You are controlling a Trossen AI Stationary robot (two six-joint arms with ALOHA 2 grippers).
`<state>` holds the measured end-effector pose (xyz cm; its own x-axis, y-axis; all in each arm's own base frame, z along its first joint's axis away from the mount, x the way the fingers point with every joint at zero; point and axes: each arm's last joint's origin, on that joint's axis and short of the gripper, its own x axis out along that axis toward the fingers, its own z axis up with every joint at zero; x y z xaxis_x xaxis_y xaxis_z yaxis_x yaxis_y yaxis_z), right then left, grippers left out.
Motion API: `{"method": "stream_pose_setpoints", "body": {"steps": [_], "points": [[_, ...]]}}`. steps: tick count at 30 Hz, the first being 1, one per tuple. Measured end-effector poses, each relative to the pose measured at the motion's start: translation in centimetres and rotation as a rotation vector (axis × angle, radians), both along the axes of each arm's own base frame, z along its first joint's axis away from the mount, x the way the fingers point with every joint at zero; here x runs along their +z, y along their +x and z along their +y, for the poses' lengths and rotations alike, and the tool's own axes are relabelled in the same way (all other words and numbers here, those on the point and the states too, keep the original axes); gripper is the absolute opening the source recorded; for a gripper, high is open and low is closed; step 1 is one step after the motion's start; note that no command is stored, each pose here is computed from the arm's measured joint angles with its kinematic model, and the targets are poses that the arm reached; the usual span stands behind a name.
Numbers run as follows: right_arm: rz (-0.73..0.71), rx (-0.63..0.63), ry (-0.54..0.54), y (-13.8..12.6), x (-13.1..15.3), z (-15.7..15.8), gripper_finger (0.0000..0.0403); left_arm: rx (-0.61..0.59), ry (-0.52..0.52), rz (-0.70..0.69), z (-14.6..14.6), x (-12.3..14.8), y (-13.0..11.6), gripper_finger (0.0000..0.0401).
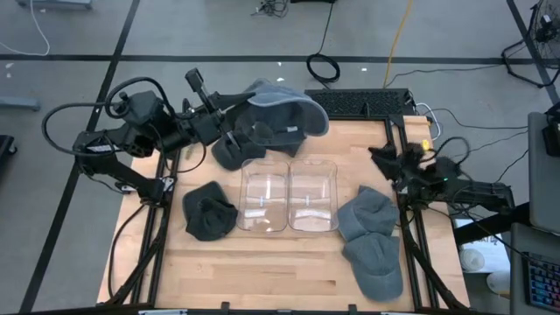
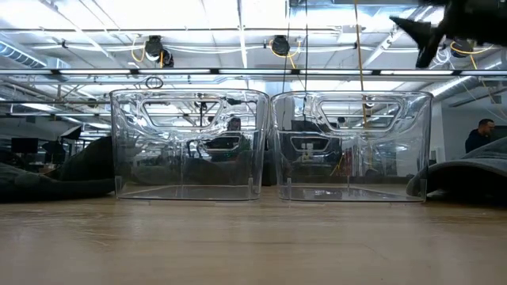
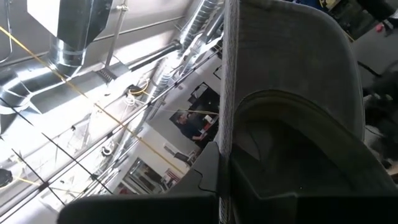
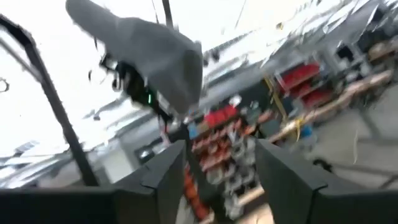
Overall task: Pick & Place hat
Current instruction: Put the bottom left gray cap into the left transparent bin
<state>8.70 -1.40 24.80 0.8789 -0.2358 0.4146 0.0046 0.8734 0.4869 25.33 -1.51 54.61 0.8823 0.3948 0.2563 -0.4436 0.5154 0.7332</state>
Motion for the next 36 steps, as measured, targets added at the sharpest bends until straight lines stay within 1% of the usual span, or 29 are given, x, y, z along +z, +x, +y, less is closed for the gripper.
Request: {"method": "stream_pose_setpoints", "body": {"steps": [3,5,6,8,10,13,15,21,23,30,36], "points": [[0.034,-0.036,-0.045,0.3,2.2,-0.1,0.0216,0.0,-0.002,-0.001,0.0,0.0,0.0,0.0009],[0.032,-0.08,-0.077,0.5,4.2,-0.2,0.0234,0.006,-0.006,-0.002,0.0,0.0,0.0,0.0009],[0.033,-0.097,-0.109,0.6,5.2,-0.2,0.0242,0.009,-0.008,-0.001,0.0,0.0,0.0,0.0009],[0.042,-0.077,-0.194,1.1,7.1,-0.1,0.0252,0.022,-0.019,-0.007,0.1,0.0,0.0,0.001],[0.052,-0.05,-0.246,1.9,8.9,0.0,0.0255,0.03,-0.021,-0.007,0.1,0.0,0.0,0.0009],[0.062,-0.036,-0.275,3.0,11.6,-0.1,0.0253,0.03,-0.021,-0.005,0.1,0.0,0.0,0.0009],[0.1,-0.022,-0.306,3.8,13.1,-0.1,0.025,0.03,-0.021,-0.004,0.1,0.0,0.0,0.0009],[0.286,-0.008,-0.333,6.3,17.3,-0.4,0.0245,0.034,-0.011,0.001,0.1,0.0,0.0,0.0009],[0.317,-0.003,-0.34,6.8,18.7,-0.5,0.0245,0.035,-0.011,0.001,0.1,0.0,0.0,0.0009],[0.328,-0.002,-0.341,7.3,23.4,-0.5,0.0258,0.043,-0.01,0.003,0.1,0.0,-0.1,0.0009],[0.334,0.0,-0.38,7.5,26.0,-0.3,0.0283,0.07,-0.014,0.011,0.2,-0.1,-0.1,0.0009]]}}
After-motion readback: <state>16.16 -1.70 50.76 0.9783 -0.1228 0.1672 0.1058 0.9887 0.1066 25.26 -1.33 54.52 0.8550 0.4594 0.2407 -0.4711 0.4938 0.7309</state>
